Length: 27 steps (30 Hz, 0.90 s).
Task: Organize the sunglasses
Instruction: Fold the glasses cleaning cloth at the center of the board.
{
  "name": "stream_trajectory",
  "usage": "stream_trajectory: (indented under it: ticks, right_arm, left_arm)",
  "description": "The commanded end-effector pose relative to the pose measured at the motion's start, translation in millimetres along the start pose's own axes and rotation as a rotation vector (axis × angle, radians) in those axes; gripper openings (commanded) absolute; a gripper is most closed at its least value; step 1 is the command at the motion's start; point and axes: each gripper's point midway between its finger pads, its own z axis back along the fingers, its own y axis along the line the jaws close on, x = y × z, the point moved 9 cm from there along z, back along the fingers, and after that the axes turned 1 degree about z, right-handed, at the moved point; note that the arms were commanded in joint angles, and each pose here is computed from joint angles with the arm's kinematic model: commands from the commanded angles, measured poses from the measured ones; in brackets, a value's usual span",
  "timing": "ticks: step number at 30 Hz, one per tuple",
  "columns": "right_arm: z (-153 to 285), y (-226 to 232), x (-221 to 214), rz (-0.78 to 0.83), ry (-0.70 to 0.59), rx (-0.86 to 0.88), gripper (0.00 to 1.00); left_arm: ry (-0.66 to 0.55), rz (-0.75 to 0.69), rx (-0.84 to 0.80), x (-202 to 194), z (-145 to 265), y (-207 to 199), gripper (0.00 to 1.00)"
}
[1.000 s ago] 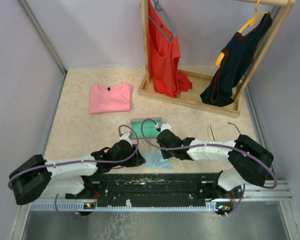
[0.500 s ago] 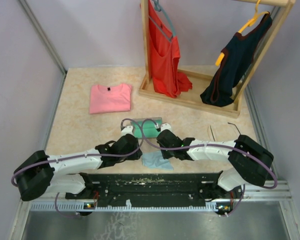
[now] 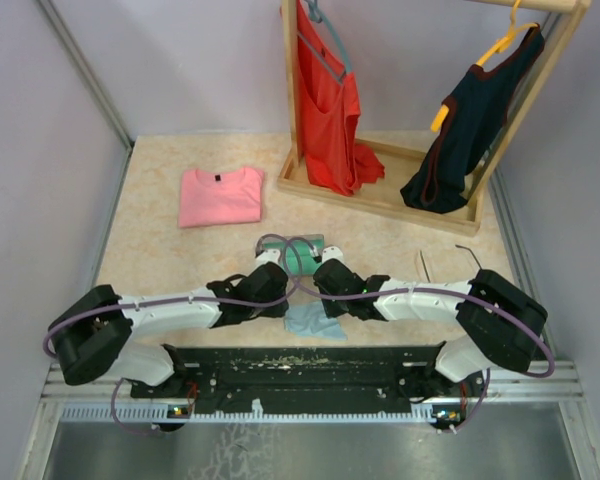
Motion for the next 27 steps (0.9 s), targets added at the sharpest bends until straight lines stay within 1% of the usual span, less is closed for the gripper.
stream_trajectory:
  ticks: [1, 5, 15, 20, 23, 27]
  right_arm:
    - [3.2, 5.6, 11.4, -0.021, -0.059, 0.019, 0.00]
    - [2.4, 5.2, 10.0, -0.022, -0.058, 0.021, 0.00]
    - [3.1, 3.7, 7.2, -0.024, -0.056, 0.022, 0.00]
    - [4.1, 3.6, 7.2, -0.024, -0.059, 0.025, 0.00]
    - [4.3, 3.4, 6.7, -0.023, -0.059, 0.027, 0.00]
    - [4.2, 4.2, 7.4, -0.023, -0.062, 0.033, 0.00]
  left_arm:
    - [0.006, -0.037, 0.000, 3.0, 4.5, -7.5, 0.34]
    - [0.015, -0.058, 0.058, 0.9, 4.2, -7.2, 0.35]
    - [0.056, -0.114, 0.127, -8.1, -4.2, -14.2, 0.39]
    - [0.074, -0.157, 0.177, -15.5, -4.0, -18.5, 0.39]
    - [0.082, -0.176, 0.238, -21.3, -3.0, -16.1, 0.39]
    - [0.098, -0.195, 0.280, -28.4, -4.3, -13.1, 0.39]
